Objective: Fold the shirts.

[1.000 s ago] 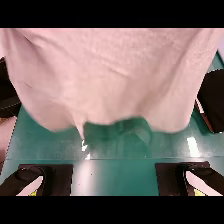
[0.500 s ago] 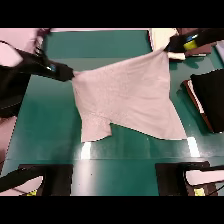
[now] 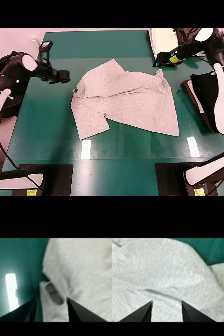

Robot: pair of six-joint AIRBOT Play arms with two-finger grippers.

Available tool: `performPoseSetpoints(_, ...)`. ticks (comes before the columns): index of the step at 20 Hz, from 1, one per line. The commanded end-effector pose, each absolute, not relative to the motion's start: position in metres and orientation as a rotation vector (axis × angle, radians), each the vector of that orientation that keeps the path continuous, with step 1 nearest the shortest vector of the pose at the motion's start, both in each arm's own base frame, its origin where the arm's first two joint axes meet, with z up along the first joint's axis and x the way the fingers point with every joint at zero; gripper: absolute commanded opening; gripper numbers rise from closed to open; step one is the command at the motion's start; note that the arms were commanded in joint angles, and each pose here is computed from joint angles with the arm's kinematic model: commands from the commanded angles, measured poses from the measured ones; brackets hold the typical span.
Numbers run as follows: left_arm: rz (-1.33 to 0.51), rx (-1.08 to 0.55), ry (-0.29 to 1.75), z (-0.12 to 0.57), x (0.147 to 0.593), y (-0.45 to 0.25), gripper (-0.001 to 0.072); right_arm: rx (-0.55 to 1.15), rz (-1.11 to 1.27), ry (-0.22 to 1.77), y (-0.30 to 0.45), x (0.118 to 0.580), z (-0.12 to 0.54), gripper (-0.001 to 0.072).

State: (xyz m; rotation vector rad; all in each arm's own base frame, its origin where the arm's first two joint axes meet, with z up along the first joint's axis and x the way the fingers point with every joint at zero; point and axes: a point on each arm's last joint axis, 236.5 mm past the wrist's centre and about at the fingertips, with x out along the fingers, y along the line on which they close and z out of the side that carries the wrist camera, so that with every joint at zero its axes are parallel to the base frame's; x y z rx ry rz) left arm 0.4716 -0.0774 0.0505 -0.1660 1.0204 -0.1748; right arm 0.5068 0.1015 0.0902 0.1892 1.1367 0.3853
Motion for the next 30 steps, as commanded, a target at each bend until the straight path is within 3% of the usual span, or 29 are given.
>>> performPoseSetpoints(1, -0.140, -0.237, 1.196, 0.024, 0.437, -0.038, 0.0441, 0.200, 0.451, 1.167, 0.109, 0.481, 0.101, 0.0408)
performPoseSetpoints(5, -0.183, -0.419, 1.259, -0.017, 0.414, -0.040, 0.0442, 0.235, 0.534, 1.155, 0.133, 0.446, 0.109, 0.0407)
performPoseSetpoints(9, -0.204, -0.501, 1.300, -0.056, 0.402, -0.057, 0.0442, 0.237, 0.535, 1.133, 0.146, 0.425, 0.105, 0.0408)
performPoseSetpoints(16, -0.341, -0.455, 1.351, -0.077, 0.395, -0.116, 0.0441, 0.262, 0.532, 1.120, 0.147, 0.409, 0.107, 0.0407)
performPoseSetpoints(17, -0.346, -0.453, 1.345, -0.076, 0.396, -0.119, 0.0393, 0.258, 0.531, 1.109, 0.146, 0.408, 0.111, 0.0408)
performPoseSetpoints(18, -0.350, -0.457, 1.338, -0.073, 0.399, -0.120, 0.0267, 0.250, 0.529, 1.106, 0.145, 0.407, 0.113, 0.0408)
performPoseSetpoints(19, -0.349, -0.457, 1.322, -0.068, 0.404, -0.119, 0.0090, 0.241, 0.523, 1.115, 0.140, 0.403, 0.114, 0.0408)
performPoseSetpoints(20, -0.355, -0.456, 1.312, -0.061, 0.409, -0.117, 0.0021, 0.226, 0.509, 1.144, 0.132, 0.397, 0.111, 0.0408)
performPoseSetpoints(24, -0.390, -0.424, 1.239, -0.017, 0.422, -0.111, 0.0021, 0.302, 0.413, 1.325, 0.086, 0.352, 0.066, 0.0408)
performPoseSetpoints(28, -0.424, -0.367, 1.173, 0.007, 0.423, -0.111, 0.0021, 0.534, 0.202, 1.473, 0.023, 0.282, -0.003, 0.0411)
performPoseSetpoints(29, -0.426, -0.367, 1.176, 0.007, 0.422, -0.111, 0.0021, 0.586, 0.143, 1.515, 0.009, 0.262, -0.020, 0.0420)
performPoseSetpoints(30, -0.426, -0.367, 1.178, 0.006, 0.422, -0.111, 0.0021, 0.649, 0.086, 1.555, -0.002, 0.240, -0.036, 0.0495)
